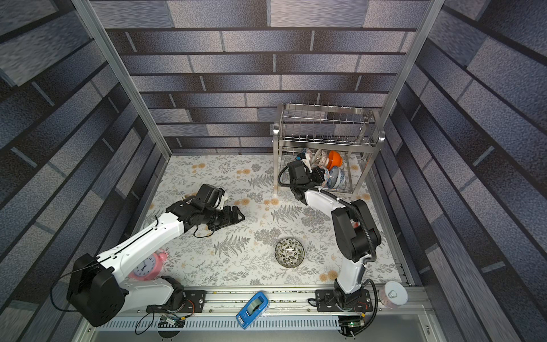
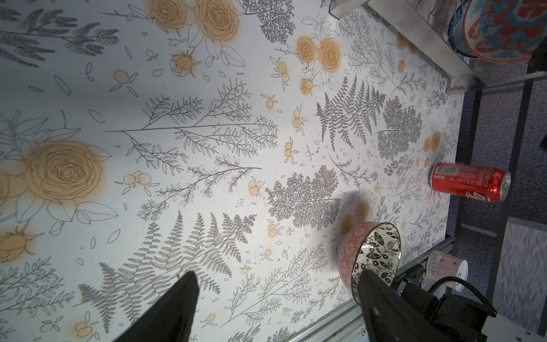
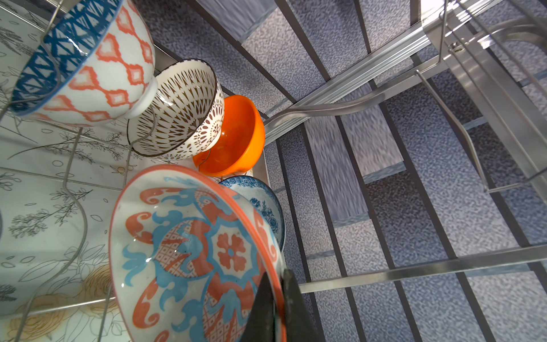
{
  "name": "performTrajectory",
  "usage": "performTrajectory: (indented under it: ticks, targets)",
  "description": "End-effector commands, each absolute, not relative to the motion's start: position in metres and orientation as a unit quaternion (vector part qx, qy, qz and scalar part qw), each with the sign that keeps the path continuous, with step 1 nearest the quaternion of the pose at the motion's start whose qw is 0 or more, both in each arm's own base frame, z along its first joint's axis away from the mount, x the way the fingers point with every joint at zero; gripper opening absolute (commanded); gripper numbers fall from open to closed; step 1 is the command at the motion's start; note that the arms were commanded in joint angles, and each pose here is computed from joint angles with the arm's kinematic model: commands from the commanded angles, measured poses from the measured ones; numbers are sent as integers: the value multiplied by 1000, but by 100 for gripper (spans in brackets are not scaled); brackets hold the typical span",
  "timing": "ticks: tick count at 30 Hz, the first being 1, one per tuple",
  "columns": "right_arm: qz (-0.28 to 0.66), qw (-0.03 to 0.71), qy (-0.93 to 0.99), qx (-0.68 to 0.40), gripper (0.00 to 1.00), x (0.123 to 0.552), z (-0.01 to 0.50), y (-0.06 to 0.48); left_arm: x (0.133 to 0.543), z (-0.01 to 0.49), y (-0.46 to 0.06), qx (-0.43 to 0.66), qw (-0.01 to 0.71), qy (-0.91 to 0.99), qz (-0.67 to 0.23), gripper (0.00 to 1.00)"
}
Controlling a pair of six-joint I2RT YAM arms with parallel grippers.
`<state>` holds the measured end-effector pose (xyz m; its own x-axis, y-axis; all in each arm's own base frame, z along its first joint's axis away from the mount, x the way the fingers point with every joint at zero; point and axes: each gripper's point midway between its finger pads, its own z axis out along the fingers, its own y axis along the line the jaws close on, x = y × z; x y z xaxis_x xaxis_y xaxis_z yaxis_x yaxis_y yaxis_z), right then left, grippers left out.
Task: Load bowls into a dish rack
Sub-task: Place the bowl in the dish rack.
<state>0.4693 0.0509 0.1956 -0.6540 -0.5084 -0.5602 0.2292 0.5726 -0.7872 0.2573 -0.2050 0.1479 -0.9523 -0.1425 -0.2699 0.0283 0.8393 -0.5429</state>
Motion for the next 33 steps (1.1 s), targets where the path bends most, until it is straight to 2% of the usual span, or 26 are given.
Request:
performTrajectory:
  ticks: [1, 33]
  targets:
    - [-452, 432, 779, -52, 0, 481, 214, 45, 261, 154, -206, -25, 154, 947, -281, 87]
    - [-501, 394, 767, -68, 0, 512, 191, 28, 270, 145, -212, -22, 130, 953, -272, 87]
